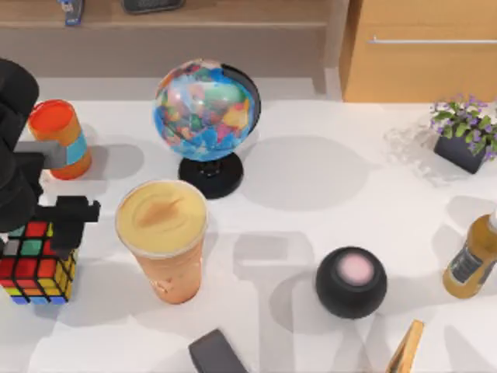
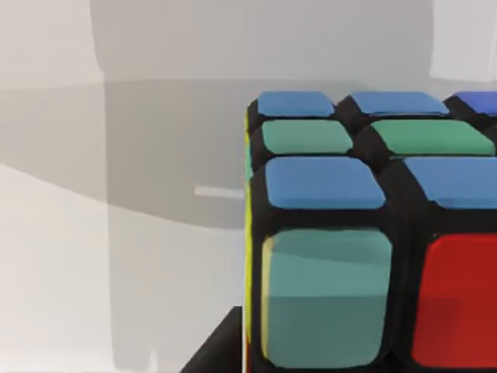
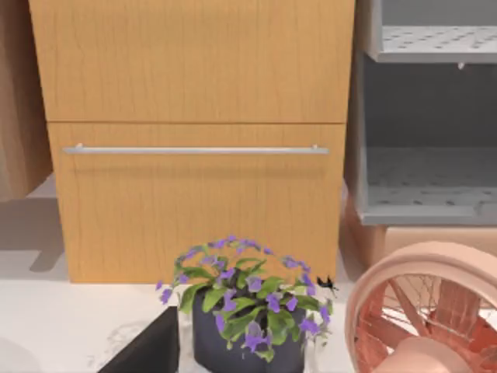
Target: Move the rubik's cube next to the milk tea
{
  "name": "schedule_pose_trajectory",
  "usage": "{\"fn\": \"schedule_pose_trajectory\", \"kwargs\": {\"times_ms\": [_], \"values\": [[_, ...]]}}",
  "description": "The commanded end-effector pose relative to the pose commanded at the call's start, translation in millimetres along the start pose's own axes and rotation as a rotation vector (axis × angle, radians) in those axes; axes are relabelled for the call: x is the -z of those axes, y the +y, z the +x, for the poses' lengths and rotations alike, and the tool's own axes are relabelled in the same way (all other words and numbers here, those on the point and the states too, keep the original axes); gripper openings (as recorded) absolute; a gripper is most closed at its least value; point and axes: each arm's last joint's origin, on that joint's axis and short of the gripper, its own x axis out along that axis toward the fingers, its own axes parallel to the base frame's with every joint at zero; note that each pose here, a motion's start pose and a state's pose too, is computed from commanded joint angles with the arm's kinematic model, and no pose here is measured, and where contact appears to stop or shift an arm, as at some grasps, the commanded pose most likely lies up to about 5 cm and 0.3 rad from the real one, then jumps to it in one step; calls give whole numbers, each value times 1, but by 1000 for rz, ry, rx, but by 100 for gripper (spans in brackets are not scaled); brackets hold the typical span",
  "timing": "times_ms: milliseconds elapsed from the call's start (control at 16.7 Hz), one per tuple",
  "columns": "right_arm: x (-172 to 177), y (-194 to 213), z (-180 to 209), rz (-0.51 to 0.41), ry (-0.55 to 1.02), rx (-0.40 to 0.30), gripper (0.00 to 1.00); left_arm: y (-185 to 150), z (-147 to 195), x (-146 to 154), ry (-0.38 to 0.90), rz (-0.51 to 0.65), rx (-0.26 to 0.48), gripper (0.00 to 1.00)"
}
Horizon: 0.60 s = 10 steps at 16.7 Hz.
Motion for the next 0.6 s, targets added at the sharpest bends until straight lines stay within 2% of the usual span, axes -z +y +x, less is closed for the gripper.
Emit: {"fn": "schedule_pose_trajectory", "kwargs": {"times_ms": [240,600], "values": [[0,0,0,0,0,0,100,0,0,0,0,0,0,98],[0,0,0,0,0,0,100,0,0,0,0,0,0,100]]}}
